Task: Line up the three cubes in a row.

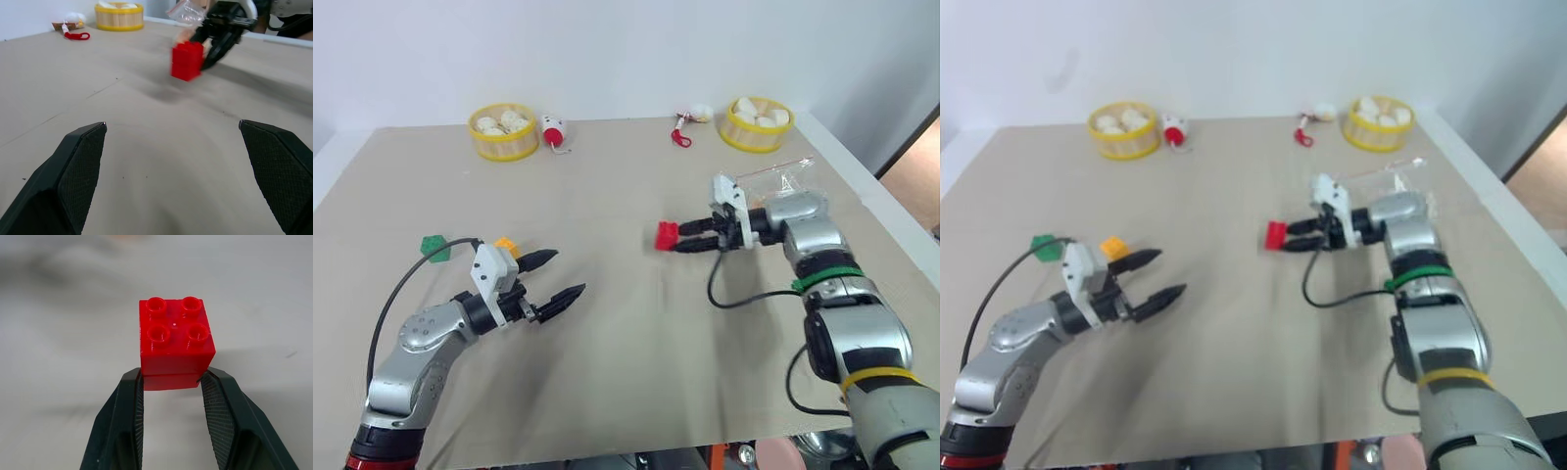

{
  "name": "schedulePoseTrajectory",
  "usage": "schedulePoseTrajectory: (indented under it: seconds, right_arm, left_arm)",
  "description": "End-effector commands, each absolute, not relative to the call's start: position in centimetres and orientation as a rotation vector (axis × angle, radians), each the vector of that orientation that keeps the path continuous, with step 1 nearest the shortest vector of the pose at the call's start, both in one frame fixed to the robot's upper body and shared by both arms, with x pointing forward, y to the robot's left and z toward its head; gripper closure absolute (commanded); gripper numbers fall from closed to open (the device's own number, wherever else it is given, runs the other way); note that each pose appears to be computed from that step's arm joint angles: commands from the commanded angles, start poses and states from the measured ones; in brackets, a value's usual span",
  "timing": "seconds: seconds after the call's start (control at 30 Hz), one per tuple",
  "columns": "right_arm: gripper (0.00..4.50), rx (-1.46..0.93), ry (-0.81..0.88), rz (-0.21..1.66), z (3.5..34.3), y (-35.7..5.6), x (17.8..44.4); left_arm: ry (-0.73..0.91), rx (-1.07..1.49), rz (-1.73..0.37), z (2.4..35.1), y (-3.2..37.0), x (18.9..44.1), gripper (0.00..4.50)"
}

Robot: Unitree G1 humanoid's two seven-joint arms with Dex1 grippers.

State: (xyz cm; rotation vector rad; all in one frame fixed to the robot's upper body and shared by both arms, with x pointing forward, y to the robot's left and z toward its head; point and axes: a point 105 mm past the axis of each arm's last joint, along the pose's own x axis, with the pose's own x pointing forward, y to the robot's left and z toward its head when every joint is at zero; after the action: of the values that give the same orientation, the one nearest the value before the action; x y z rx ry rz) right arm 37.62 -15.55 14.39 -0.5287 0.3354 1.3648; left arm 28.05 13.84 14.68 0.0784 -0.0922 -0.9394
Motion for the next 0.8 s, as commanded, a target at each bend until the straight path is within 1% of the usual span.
schedulePoseTrajectory:
  seconds: [0.03, 0.23, 0.43, 0.8]
  right_arm:
    - [3.35, -0.596, 0.306, 1.436, 15.1, -14.8, 36.8]
    - [3.35, -0.628, 0.276, 1.457, 13.8, -14.0, 35.7]
    - [3.35, -0.625, 0.292, 1.505, 13.2, -14.1, 34.1]
    - [3.35, -0.627, 0.271, 1.476, 13.1, -13.8, 34.4]
  left_arm:
    - [-0.134, 0.101, -0.962, 15.7, 13.8, 28.2, 0.0]
    - [-0.131, 0.096, -0.988, 15.7, 13.3, 28.2, 0.0]
    - [-0.122, 0.08, -1.035, 15.4, 13.2, 27.4, 0.0]
    - [-0.105, 0.117, -1.048, 15.5, 14.2, 27.3, 0.0]
